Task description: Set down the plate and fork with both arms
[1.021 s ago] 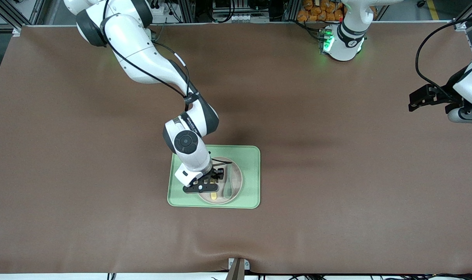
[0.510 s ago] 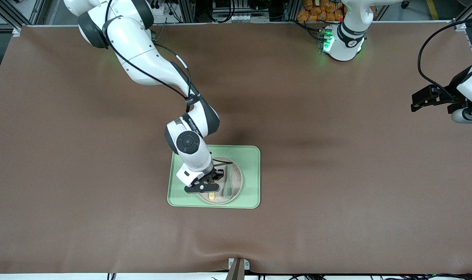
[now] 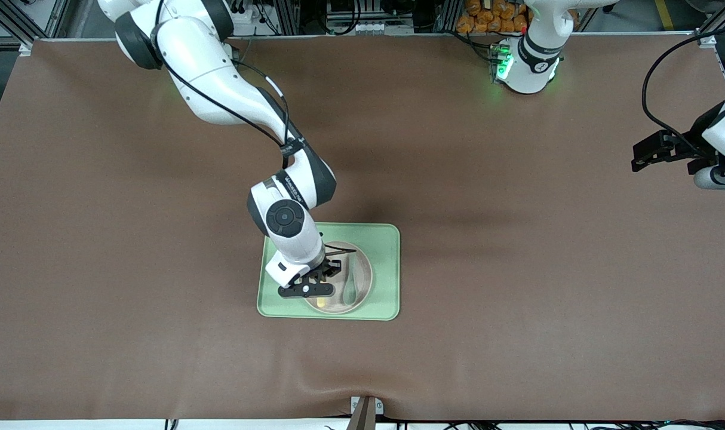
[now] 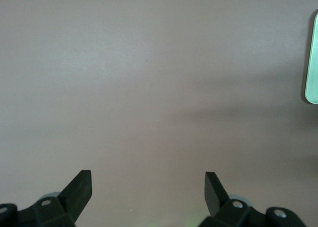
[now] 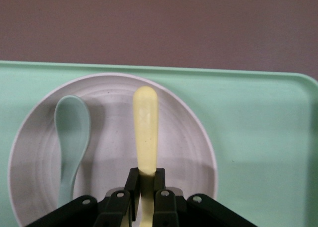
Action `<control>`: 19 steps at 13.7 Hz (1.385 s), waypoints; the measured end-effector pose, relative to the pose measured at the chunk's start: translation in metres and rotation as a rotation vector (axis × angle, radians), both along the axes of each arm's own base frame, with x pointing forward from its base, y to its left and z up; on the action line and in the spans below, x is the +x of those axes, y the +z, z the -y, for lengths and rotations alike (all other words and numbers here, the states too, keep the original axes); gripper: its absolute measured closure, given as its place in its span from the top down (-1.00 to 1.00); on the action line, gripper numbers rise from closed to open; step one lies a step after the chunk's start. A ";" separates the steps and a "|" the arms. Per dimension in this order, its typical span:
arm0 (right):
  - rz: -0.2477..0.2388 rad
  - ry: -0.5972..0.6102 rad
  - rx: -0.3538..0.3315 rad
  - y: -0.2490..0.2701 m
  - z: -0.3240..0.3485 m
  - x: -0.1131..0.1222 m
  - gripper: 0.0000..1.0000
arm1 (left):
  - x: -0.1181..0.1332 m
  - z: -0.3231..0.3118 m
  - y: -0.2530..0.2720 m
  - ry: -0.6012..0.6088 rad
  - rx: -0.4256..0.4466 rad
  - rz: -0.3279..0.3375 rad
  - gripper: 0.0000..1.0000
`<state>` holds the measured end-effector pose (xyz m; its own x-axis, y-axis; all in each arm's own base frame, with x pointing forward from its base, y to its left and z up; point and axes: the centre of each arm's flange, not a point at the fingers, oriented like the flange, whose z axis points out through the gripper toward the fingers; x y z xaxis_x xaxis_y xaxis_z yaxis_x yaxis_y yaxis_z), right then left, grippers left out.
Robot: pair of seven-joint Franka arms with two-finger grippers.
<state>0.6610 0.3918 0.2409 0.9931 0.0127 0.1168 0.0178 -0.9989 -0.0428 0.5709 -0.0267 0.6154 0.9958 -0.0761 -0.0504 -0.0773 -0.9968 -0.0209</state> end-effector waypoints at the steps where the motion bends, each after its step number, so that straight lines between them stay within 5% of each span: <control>1: 0.003 -0.009 0.000 0.010 0.008 0.005 -0.69 | 0.000 0.000 0.000 -0.001 0.000 0.000 1.00; 6: -0.046 -0.031 -0.020 0.005 0.097 0.034 -0.69 | 0.000 0.001 0.000 -0.002 0.000 0.000 1.00; 15: -0.046 -0.018 0.006 -0.045 0.102 -0.008 -0.69 | -0.001 0.004 0.006 -0.007 -0.001 0.013 1.00; 19: -0.025 -0.023 0.016 -0.025 0.103 -0.004 0.12 | -0.001 0.006 0.010 -0.011 -0.002 0.020 1.00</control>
<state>0.6573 0.2885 0.2159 0.9957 -0.0117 0.0922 -0.0063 -0.9982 -0.0593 0.5698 -0.0326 0.6252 0.9958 -0.0868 -0.0303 -0.0874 -0.9960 -0.0210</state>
